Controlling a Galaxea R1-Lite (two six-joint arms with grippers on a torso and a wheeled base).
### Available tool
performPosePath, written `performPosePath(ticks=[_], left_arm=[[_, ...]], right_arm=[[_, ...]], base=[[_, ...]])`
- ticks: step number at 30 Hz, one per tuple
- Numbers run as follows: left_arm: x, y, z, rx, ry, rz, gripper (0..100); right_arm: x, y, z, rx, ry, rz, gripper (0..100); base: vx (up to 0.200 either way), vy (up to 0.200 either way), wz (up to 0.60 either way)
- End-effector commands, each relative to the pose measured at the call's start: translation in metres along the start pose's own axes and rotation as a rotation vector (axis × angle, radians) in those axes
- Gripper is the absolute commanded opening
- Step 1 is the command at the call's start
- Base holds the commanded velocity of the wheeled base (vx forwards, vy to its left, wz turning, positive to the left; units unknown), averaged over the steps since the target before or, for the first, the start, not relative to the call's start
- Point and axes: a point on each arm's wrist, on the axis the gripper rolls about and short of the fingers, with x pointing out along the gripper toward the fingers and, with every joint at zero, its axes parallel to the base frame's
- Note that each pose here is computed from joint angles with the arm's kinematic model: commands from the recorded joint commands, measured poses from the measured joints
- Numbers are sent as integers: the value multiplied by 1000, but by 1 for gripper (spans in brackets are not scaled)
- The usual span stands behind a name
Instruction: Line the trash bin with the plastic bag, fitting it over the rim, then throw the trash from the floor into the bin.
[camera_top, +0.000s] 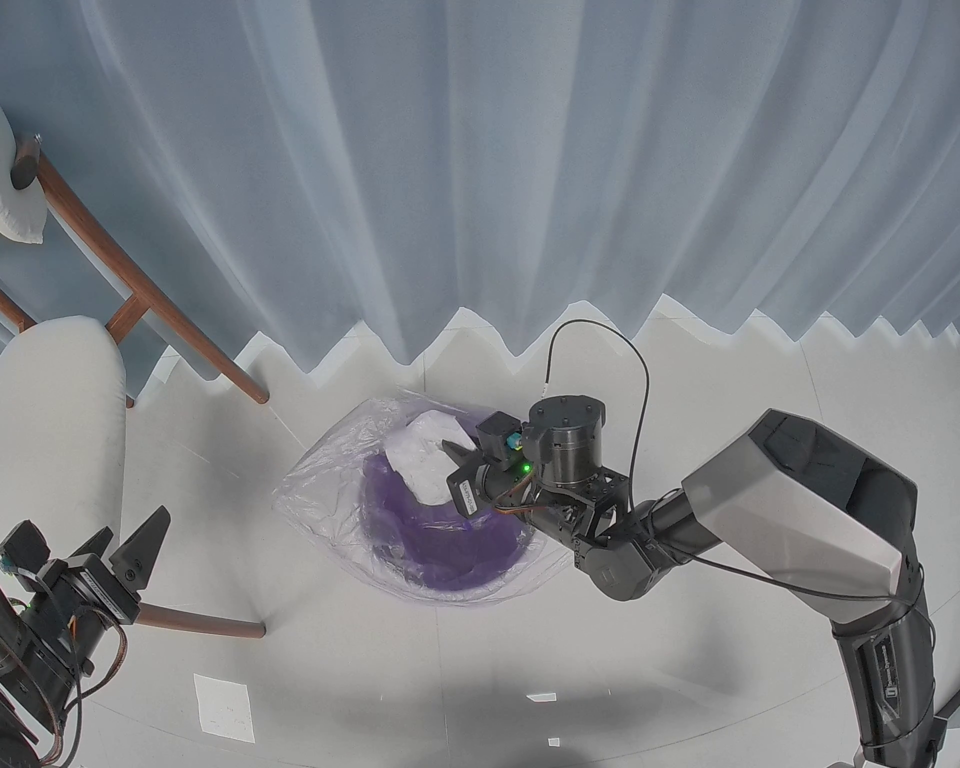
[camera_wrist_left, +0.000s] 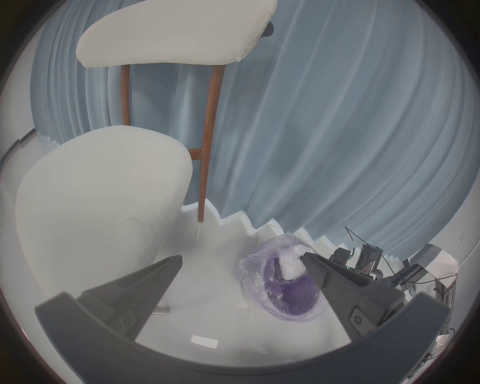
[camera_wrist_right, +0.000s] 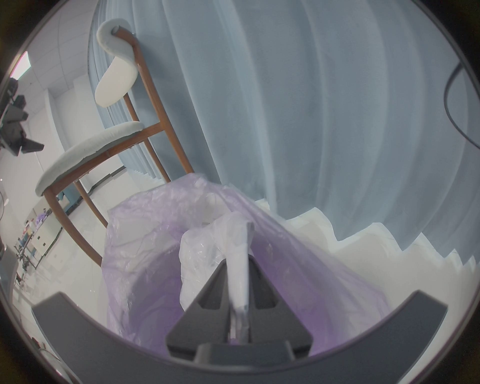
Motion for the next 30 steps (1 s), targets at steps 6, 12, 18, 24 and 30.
performPosePath(ticks=[6,12,18,24,30], left_arm=[[-4,4,-3,1,6,24,100],[-4,4,-3,1,6,27,100],[-4,4,-3,1,7,24,100],[-4,4,-3,3,8,23,100],[-3,4,-4,1,10,22,100]], right_arm=[[-7,4,-14,-6,42,22,0],[-15,7,-20,-7,76,32,0],[-23,14,-21,-9,97,52,0],[-32,18,-19,-9,96,60,0],[-40,19,-32,-11,145,71,0]], base=[[0,0,0],[0,0,0],[0,0,0],[0,0,0],[0,0,0]])
